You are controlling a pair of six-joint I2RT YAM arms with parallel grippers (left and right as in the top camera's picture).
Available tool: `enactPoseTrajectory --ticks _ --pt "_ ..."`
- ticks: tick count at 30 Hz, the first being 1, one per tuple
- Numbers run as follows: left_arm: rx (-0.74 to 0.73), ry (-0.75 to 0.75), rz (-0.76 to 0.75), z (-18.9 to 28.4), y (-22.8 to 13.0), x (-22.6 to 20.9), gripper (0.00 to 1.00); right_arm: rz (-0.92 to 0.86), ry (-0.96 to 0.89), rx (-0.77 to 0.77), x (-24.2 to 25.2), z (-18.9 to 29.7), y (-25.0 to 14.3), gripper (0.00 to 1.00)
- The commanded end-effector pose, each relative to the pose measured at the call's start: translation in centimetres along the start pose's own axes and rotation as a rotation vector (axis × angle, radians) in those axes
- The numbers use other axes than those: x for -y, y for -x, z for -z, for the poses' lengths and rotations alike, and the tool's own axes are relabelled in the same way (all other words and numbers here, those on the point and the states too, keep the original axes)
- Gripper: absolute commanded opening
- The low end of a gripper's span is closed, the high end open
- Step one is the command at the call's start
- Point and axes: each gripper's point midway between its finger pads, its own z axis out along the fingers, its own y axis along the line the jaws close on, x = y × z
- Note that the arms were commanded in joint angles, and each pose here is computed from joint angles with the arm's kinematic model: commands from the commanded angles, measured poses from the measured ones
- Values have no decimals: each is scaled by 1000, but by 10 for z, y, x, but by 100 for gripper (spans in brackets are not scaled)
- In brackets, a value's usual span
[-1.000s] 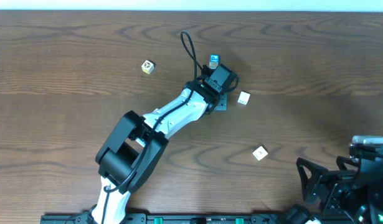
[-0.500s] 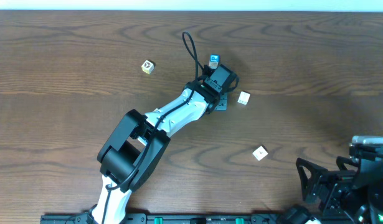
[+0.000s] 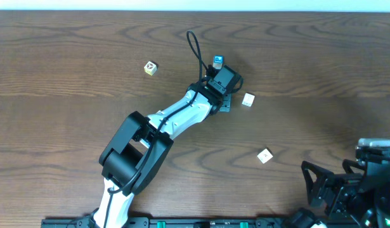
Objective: Spell out Ai2
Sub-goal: 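Lower the blue block right of the 'I' block, then open the left gripper and move both grippers near the row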
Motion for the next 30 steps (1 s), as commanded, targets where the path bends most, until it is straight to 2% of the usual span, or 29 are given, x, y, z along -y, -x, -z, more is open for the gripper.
enactPoseTrajectory --ticks 1,11,15,19,21,23,24,25,27,30 --pt "21 15 1 -2 8 -3 43 -19 -4 -2 1 0 0 88" --pt "83 -18 -60 8 31 9 46 -18 -9 2 2 0 0 89" --pt "170 81 -67 38 67 1 45 -18 -31 17 5 0 3 90" --pt "283 217 -35 95 119 -25 45 -13 -92 57 16 1 10 90" --pt "292 223 2 120 135 -41 39 -14 -128 84 22 2 14 90" --pt "264 190 48 135 142 -62 34 1 -173 114 29 2 20 89" --pt "237 147 75 141 142 -71 25 15 -191 126 31 1 22 89" --pt "202 90 105 147 142 -80 20 39 -201 135 31 0 24 89" --pt "148 -8 174 165 141 -102 19 71 -203 154 28 -6 30 89" --pt "122 -70 267 195 139 -139 20 74 -198 192 22 -15 39 92"
